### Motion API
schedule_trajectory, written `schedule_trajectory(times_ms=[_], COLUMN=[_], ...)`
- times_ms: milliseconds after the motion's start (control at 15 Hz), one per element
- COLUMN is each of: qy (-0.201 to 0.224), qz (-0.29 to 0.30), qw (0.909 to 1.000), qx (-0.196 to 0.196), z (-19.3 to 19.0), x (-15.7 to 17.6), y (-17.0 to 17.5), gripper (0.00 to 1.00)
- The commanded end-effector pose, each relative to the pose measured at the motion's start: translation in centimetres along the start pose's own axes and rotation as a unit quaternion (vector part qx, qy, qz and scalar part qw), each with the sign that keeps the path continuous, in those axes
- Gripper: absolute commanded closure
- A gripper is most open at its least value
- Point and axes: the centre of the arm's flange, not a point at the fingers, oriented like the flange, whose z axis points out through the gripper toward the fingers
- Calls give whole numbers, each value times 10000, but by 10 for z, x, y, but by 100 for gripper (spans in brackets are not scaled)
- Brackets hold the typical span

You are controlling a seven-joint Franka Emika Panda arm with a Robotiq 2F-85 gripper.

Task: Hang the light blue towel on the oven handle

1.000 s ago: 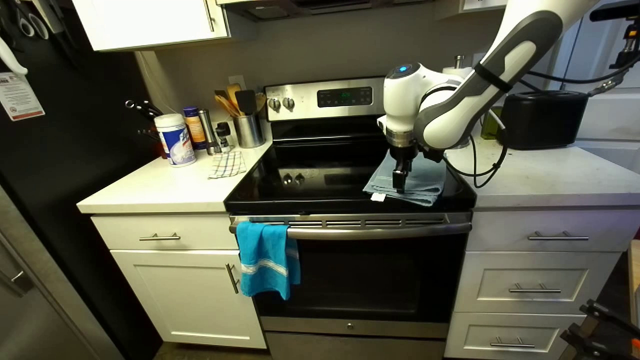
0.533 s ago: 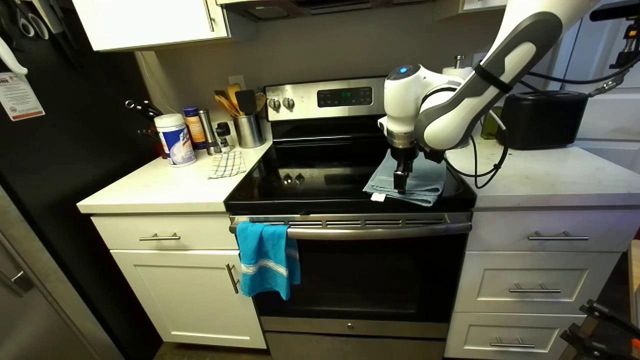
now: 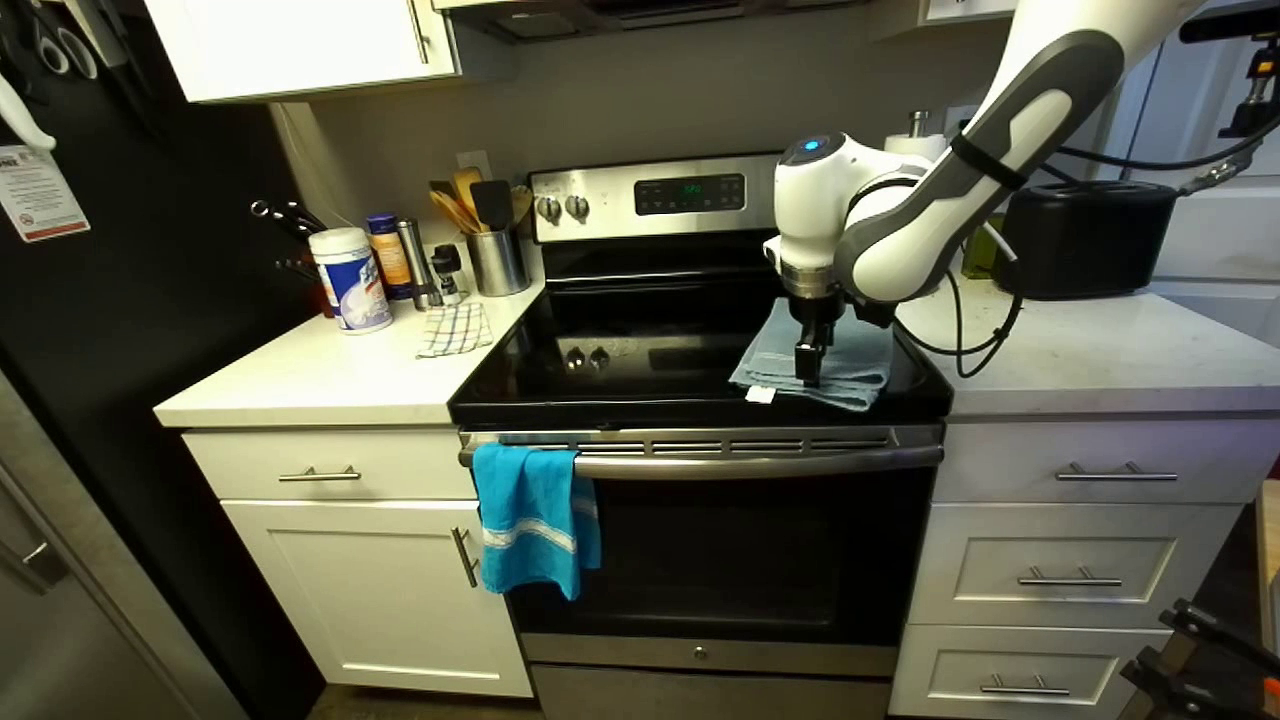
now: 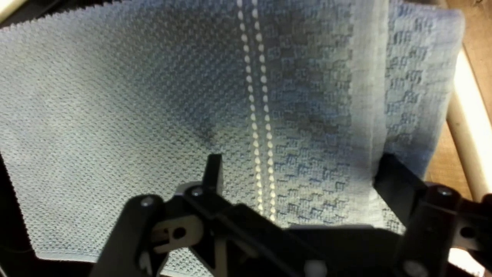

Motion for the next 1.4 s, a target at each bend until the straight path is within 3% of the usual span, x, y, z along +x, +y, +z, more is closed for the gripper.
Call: schedule_trajectory(times_ms=[0, 333, 733, 800, 867, 1333], qy=[-110, -136, -136, -118, -105, -103], qz=[43, 93, 20, 2, -29, -68], qw=[9997, 9973, 9958, 9958, 9957, 9958], qx=[-236, -709, -910, -909, -920, -908], z=[-1, -4, -5, -5, -5, -7], x=[-12, -17, -17, -17, -17, -12], y=[7, 20, 16, 16, 16, 13], gripper=[0, 0, 0, 25, 27, 74])
